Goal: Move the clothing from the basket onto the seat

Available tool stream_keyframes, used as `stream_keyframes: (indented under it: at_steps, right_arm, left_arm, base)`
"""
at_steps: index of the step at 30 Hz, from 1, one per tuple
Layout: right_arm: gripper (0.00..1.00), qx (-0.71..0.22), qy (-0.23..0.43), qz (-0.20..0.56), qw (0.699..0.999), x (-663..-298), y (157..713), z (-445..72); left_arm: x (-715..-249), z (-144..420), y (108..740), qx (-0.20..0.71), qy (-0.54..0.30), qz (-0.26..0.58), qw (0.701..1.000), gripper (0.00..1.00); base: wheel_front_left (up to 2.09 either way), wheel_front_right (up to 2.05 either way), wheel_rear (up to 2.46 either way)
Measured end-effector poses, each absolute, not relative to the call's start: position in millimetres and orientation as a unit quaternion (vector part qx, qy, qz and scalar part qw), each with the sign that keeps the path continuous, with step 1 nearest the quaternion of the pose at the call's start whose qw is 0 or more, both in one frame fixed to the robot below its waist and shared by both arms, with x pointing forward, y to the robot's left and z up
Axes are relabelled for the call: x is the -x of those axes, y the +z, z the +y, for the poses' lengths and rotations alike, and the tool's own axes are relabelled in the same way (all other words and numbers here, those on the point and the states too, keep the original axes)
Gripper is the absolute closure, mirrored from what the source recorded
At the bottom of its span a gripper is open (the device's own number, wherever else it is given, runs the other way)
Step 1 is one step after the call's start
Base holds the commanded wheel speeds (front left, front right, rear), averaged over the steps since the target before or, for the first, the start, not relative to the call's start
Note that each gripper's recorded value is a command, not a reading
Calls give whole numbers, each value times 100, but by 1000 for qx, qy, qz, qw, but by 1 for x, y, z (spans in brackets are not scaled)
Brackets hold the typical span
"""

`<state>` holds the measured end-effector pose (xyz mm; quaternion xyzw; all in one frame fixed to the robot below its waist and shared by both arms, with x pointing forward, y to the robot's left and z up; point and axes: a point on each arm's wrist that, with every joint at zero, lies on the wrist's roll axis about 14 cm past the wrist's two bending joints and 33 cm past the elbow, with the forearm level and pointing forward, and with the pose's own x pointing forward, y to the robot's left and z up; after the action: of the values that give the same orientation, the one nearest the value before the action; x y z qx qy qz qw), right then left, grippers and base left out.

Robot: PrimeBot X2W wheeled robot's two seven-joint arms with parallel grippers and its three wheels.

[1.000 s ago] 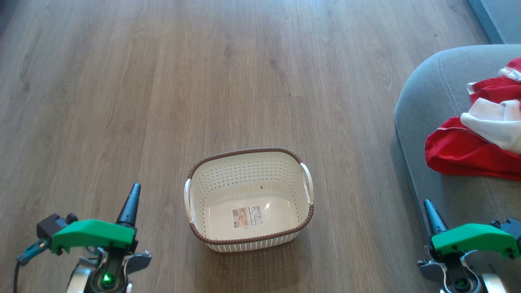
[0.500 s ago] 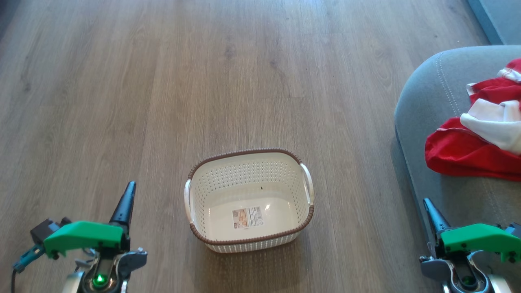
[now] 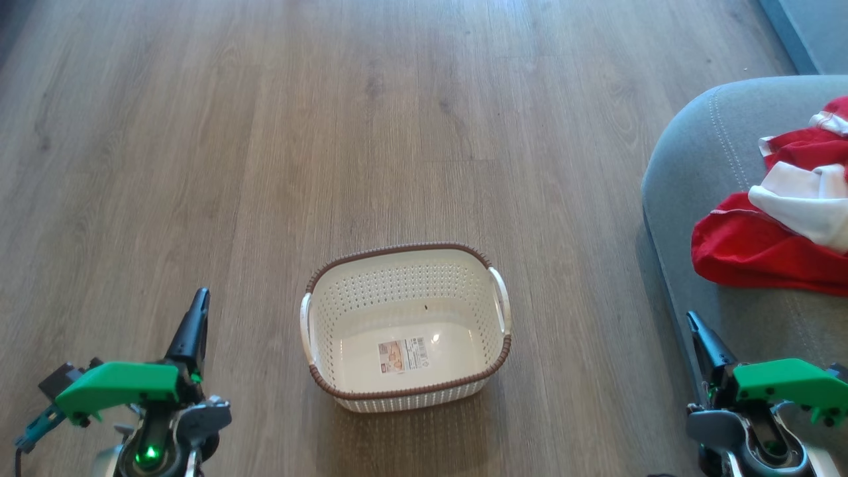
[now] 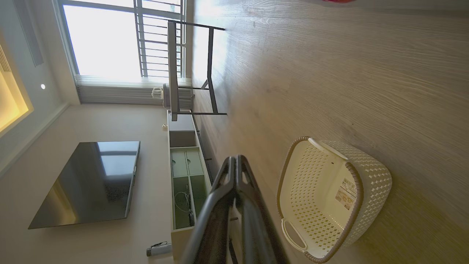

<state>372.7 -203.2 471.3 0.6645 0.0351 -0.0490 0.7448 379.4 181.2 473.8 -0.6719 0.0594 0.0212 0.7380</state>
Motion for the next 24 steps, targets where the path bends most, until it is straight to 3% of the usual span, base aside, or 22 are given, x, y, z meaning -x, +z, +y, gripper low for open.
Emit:
stream_keyframes:
  at_steps: [10,24]
  right_arm:
    - [100,-709,-46,26,703,-373,474,-204]
    - [100,-711,-46,26,701,-373,474,-204]
  left_arm:
    - [-380,189,483,705,18,37,708,100]
    - [-380,189,483,706,18,36,707,100]
  base:
    - [0,0,0]
    - [0,0,0]
